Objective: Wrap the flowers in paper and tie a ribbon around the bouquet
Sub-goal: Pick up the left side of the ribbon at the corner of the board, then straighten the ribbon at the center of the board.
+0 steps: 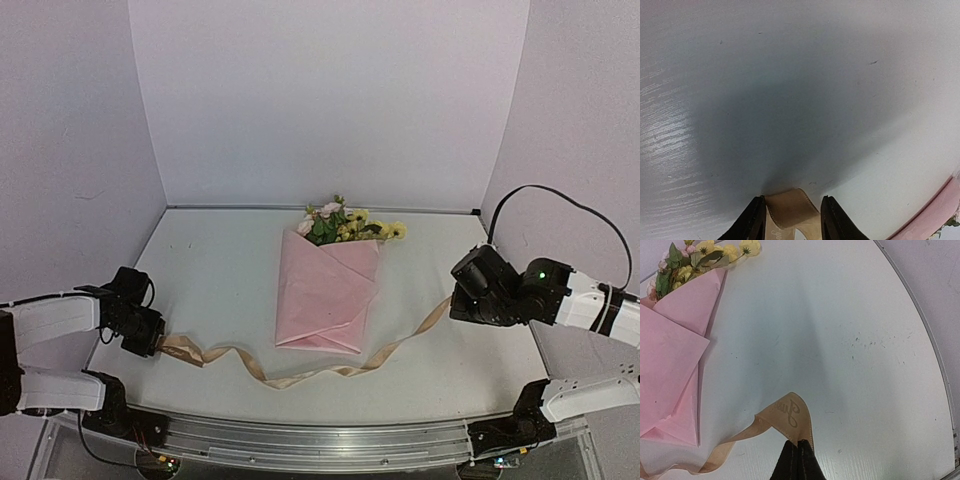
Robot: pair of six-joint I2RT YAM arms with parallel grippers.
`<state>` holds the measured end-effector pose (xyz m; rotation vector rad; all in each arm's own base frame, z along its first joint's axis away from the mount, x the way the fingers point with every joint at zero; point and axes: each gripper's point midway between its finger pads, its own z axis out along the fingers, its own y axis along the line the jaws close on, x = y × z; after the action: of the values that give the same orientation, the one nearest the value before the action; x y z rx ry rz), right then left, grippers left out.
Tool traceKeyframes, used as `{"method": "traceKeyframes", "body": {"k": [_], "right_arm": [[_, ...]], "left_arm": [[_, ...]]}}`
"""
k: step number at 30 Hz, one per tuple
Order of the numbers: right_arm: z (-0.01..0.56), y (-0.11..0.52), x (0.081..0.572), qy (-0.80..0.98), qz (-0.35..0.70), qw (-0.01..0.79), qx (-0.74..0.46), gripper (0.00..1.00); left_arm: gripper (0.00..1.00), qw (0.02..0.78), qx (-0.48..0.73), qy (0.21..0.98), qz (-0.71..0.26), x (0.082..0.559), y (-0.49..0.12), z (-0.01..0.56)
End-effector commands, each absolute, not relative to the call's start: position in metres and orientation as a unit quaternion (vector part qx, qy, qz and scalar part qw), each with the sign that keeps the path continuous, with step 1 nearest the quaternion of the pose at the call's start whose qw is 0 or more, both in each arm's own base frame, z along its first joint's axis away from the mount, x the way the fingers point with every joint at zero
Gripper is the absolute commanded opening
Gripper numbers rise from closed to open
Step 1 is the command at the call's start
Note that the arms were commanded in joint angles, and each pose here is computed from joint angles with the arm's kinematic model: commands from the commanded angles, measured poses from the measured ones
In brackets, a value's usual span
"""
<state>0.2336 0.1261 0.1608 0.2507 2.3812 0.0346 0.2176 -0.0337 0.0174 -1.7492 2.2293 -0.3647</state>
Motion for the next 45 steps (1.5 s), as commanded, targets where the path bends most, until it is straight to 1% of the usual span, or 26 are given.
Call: {"method": "traceKeyframes", "body": {"k": [1, 3, 7, 9, 10, 13, 17, 20, 22, 24, 28, 32, 35, 37, 41, 45], "right_arm": [[0.161, 0.121, 0.233, 0.925, 0.006, 0.368, 0.097, 0.00], [0.161, 0.121, 0.233, 0.924, 0.006, 0.369, 0.098, 0.00], [0.163, 0.120, 0.233, 0.922, 0.006, 0.374, 0.100, 0.00], [0.165, 0.119, 0.234, 0.921, 0.006, 0.376, 0.102, 0.00], [0.166, 0.118, 0.235, 0.920, 0.007, 0.378, 0.104, 0.00], [0.176, 0.112, 0.237, 0.913, 0.013, 0.391, 0.118, 0.00], [0.198, 0.094, 0.237, 0.898, 0.017, 0.415, 0.146, 0.00], [0.212, 0.079, 0.233, 0.887, 0.014, 0.431, 0.164, 0.00], [0.215, 0.070, 0.230, 0.883, 0.010, 0.435, 0.176, 0.00], [0.209, 0.060, 0.227, 0.884, -0.003, 0.429, 0.188, 0.00], [0.184, 0.043, 0.219, 0.887, -0.022, 0.404, 0.223, 0.00], [0.165, 0.022, 0.210, 0.880, -0.038, 0.387, 0.274, 0.00], [0.156, 0.003, 0.205, 0.871, -0.061, 0.373, 0.313, 0.00], [0.154, -0.007, 0.202, 0.862, -0.071, 0.367, 0.342, 0.00], [0.157, -0.033, 0.191, 0.835, -0.094, 0.368, 0.398, 0.00], [0.163, -0.052, 0.180, 0.812, -0.116, 0.370, 0.437, 0.00]], "left_arm": [[0.36, 0.142, -0.625, 0.753, -0.150, 0.222, -0.038, 0.014], [0.31, 0.143, -0.627, 0.750, -0.155, 0.222, -0.038, 0.012], [0.10, 0.159, -0.621, 0.751, -0.160, 0.228, -0.035, 0.016], [0.02, 0.184, -0.609, 0.755, -0.157, 0.238, -0.029, 0.029], [0.01, 0.208, -0.600, 0.757, -0.153, 0.247, -0.024, 0.043], [0.00, 0.289, -0.560, 0.767, -0.118, 0.272, -0.003, 0.103], [0.00, 0.393, -0.511, 0.761, -0.076, 0.299, 0.020, 0.199], [0.00, 0.437, -0.497, 0.748, -0.048, 0.300, 0.033, 0.241], [0.00, 0.450, -0.490, 0.746, -0.039, 0.300, 0.037, 0.250], [0.00, 0.438, -0.488, 0.754, -0.031, 0.300, 0.036, 0.239], [0.00, 0.393, -0.498, 0.773, -0.023, 0.291, 0.032, 0.194], [0.00, 0.347, -0.494, 0.795, -0.053, 0.282, 0.016, 0.145], [0.00, 0.298, -0.491, 0.817, -0.053, 0.267, 0.007, 0.104], [0.00, 0.278, -0.496, 0.822, -0.038, 0.255, 0.009, 0.087], [0.00, 0.281, -0.507, 0.815, -0.001, 0.241, 0.022, 0.085], [0.00, 0.293, -0.493, 0.819, -0.021, 0.247, 0.018, 0.093]]}}
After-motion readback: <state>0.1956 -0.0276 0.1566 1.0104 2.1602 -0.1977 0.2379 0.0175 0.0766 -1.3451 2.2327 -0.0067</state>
